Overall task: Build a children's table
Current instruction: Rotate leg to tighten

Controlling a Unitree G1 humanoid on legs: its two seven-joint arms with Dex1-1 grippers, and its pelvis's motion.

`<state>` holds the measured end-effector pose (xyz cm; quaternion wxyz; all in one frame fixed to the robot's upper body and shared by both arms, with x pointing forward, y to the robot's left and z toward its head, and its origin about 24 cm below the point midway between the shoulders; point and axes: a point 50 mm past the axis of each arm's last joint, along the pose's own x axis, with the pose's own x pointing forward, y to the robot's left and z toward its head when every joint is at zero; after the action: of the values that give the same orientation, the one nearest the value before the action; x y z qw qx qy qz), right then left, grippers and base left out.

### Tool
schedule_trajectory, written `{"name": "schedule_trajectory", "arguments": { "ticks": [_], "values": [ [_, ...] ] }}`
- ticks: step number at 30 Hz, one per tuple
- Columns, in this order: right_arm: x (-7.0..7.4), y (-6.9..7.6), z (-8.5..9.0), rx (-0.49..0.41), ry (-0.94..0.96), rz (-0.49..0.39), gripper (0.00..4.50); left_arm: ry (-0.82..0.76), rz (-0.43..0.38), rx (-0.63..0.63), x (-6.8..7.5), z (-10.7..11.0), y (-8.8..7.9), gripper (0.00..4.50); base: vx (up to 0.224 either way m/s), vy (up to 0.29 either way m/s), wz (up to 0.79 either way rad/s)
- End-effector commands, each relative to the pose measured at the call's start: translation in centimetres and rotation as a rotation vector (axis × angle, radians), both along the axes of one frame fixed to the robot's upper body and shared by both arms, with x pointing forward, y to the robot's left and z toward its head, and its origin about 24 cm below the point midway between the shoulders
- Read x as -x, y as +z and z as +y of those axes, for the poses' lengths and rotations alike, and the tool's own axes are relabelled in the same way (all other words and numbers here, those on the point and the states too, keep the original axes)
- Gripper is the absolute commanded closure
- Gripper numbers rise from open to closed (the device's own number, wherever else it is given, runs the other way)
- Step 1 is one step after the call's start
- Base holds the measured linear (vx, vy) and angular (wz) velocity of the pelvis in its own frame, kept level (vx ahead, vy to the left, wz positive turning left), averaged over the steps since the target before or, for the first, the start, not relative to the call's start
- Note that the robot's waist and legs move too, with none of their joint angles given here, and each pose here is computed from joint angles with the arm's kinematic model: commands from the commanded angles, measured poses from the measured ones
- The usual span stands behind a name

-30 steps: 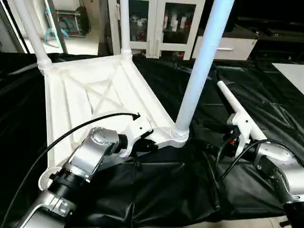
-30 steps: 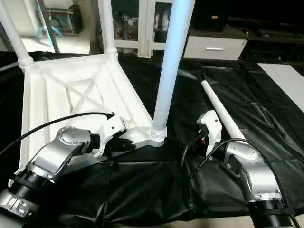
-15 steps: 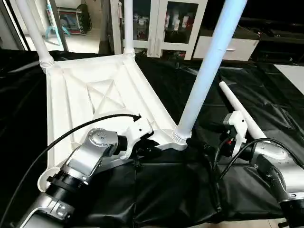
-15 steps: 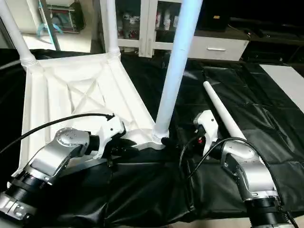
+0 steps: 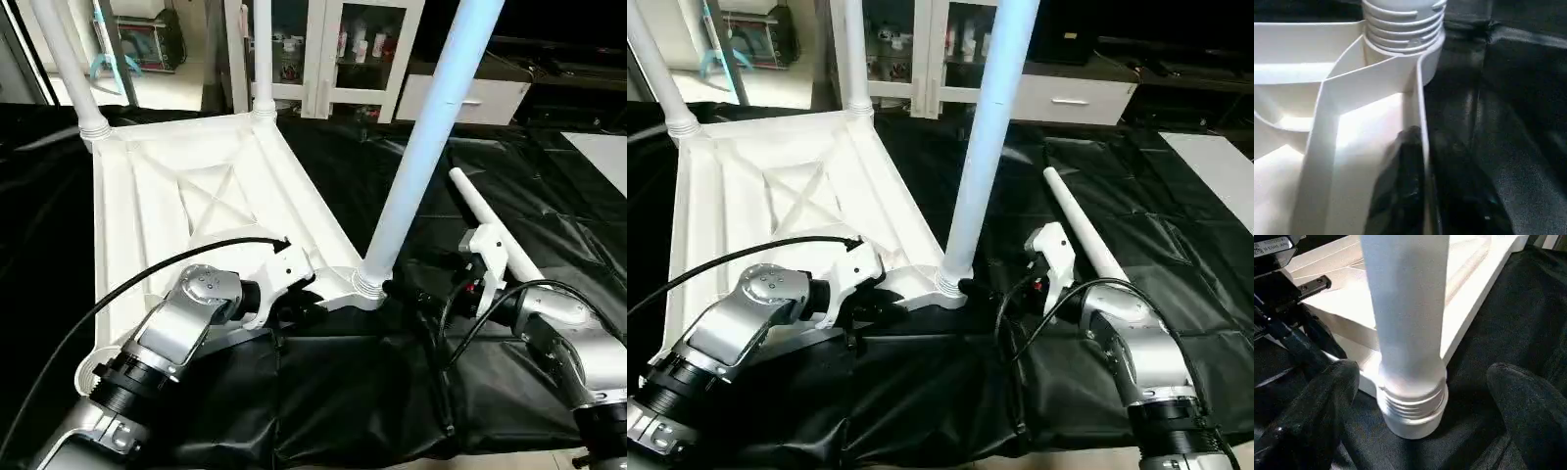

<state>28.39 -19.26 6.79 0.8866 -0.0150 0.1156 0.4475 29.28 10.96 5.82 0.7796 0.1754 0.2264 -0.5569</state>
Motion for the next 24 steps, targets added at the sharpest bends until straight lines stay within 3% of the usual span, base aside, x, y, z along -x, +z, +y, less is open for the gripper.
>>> {"name": "schedule_trajectory", "arguments": {
  "ticks": [1,5,15,24],
  "values": [
    [-0.4,0.6,0.0,0.001,0.006,-0.028,0.00,-0.024,0.011,0.010,0.4,-0.4,-0.2,4.10,0.000,0.000,0.00],
    [-0.6,0.5,0.1,0.009,0.007,-0.030,0.00,-0.047,0.028,0.006,0.8,-0.5,-0.4,4.45,0.000,0.000,0.00],
    [-1.4,0.3,0.2,0.052,0.035,-0.043,0.00,-0.118,0.035,-0.062,1.7,-0.5,-1.1,4.48,0.000,0.000,0.00],
    [-1.5,-0.1,0.9,0.105,0.200,-0.016,0.00,-0.196,0.037,-0.044,2.0,-1.0,-0.9,4.48,0.000,0.000,0.00]
  ]
}}
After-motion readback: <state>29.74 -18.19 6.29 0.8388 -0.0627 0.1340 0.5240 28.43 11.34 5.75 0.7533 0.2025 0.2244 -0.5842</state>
